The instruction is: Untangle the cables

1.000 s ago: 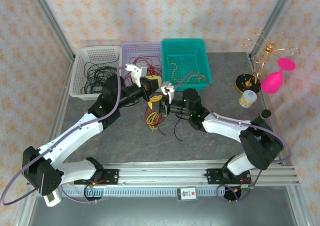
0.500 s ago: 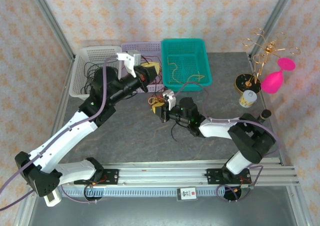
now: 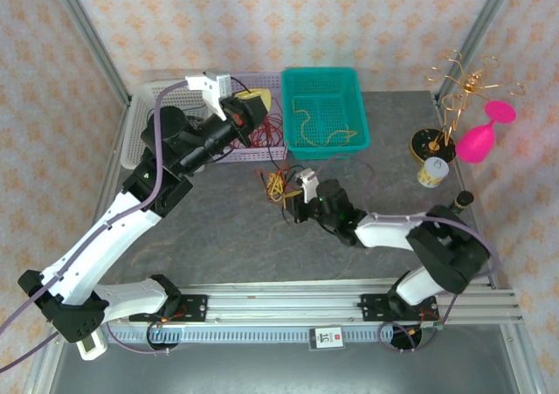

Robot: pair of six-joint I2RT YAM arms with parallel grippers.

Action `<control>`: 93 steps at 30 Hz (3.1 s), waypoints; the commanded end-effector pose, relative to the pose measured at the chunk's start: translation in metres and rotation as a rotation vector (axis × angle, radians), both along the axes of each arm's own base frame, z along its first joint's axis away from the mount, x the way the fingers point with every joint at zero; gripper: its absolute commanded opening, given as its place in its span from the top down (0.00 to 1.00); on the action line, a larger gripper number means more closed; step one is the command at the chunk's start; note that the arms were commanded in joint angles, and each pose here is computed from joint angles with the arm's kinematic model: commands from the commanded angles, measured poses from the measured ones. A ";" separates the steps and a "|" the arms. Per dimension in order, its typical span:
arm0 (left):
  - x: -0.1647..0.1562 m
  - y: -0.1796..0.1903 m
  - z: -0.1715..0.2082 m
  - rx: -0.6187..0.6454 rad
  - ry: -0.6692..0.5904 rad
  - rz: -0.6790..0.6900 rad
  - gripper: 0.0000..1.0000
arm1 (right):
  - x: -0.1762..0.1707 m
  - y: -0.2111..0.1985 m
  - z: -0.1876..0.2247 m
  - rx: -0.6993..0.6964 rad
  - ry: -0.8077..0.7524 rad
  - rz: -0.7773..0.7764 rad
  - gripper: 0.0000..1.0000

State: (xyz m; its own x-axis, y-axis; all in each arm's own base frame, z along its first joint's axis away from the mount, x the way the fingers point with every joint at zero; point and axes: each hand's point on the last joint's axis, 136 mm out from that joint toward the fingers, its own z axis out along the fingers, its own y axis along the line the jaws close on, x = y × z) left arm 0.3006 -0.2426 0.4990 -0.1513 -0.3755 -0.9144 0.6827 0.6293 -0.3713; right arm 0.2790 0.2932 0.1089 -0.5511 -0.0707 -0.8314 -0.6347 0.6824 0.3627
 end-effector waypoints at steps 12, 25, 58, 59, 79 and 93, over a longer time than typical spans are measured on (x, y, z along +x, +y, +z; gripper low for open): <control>0.006 -0.015 -0.056 0.028 0.096 -0.026 1.00 | -0.040 0.012 0.200 0.273 -0.395 0.234 0.37; -0.007 -0.004 -0.028 0.012 0.064 -0.007 1.00 | 0.022 0.075 0.155 0.287 -0.325 0.237 0.58; 0.009 0.077 0.141 0.061 -0.242 0.498 1.00 | 0.050 0.046 -0.017 -0.045 -0.040 0.031 0.60; 0.016 0.081 0.135 0.088 -0.223 0.537 1.00 | 0.047 0.046 -0.008 -0.031 -0.047 0.039 0.57; 0.123 0.232 0.085 0.210 -0.076 1.037 1.00 | -0.001 0.017 0.067 0.012 -0.014 0.087 0.47; 0.198 0.303 -0.068 0.039 0.202 1.330 1.00 | -0.007 0.010 0.082 0.053 0.008 0.057 0.46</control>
